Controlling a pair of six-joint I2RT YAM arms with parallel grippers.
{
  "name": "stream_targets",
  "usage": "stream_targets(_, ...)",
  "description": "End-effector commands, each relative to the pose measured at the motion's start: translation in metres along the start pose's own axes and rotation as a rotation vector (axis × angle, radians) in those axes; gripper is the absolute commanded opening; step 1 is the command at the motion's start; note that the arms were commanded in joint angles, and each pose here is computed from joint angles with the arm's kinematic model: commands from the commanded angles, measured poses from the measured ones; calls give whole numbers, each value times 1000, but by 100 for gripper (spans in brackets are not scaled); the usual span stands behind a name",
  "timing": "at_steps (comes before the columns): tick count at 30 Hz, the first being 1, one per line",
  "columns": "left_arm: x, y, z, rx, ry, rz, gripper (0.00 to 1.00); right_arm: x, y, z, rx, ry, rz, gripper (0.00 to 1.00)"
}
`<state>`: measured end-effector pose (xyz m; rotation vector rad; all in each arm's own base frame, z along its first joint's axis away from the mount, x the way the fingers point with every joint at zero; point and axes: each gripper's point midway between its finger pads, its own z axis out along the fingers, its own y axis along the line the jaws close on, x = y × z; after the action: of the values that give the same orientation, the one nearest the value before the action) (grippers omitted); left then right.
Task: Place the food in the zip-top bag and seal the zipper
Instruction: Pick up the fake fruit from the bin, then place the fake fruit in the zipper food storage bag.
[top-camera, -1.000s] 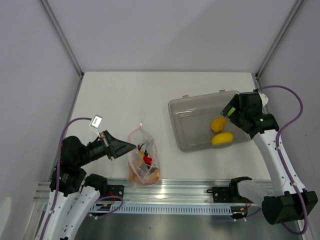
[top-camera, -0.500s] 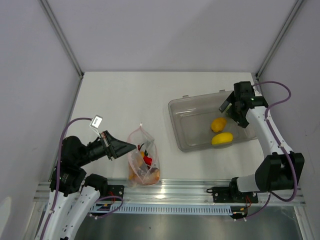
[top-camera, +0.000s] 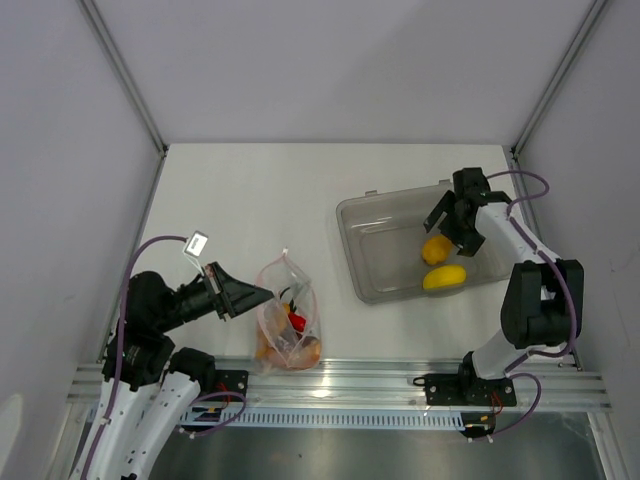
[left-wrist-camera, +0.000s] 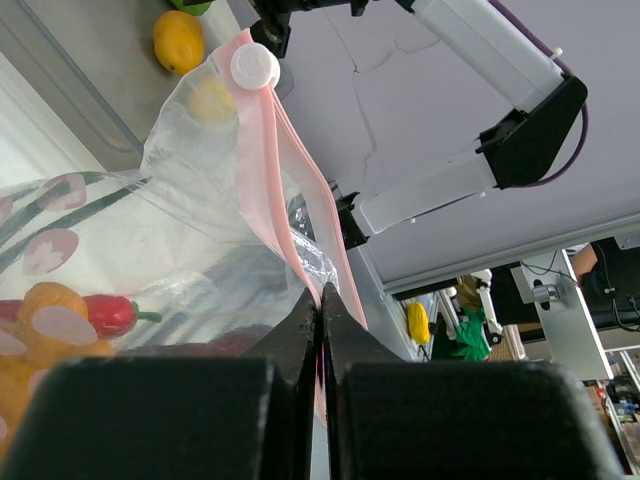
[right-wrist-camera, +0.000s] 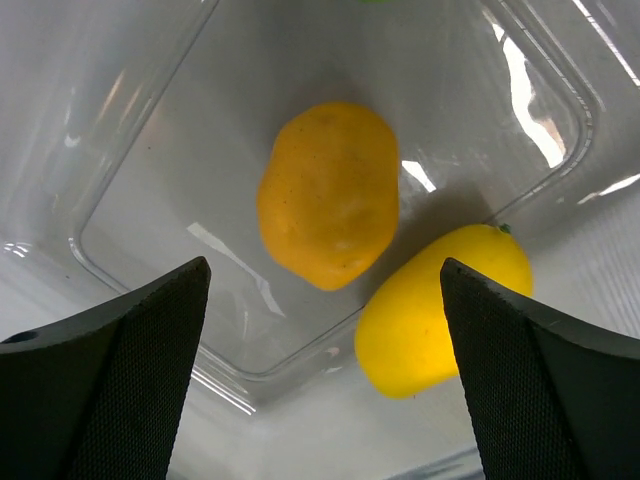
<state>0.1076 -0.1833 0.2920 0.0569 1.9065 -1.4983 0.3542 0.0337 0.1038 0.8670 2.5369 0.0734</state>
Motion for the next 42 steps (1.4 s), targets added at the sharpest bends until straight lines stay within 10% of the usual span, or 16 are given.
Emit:
stream_targets(1, 0, -2, 2, 25, 9, 37, 1, -2, 8, 14, -43, -10, -8, 97)
stream_targets(18, 5, 13, 7, 5, 27, 21, 0, 26, -1, 70, 23, 67, -47, 88)
stream_targets(27, 6, 14, 6, -2, 21, 20, 1, 18, 6, 67, -18, 22, -97, 33)
stream_targets(34, 6, 14, 4, -10, 10, 14, 1, -1, 27, -5, -128, -174, -201, 3)
stream_targets(42, 4, 16, 4, -22, -2, 3, 1, 30, 97, -165, -665, -409, -433, 0)
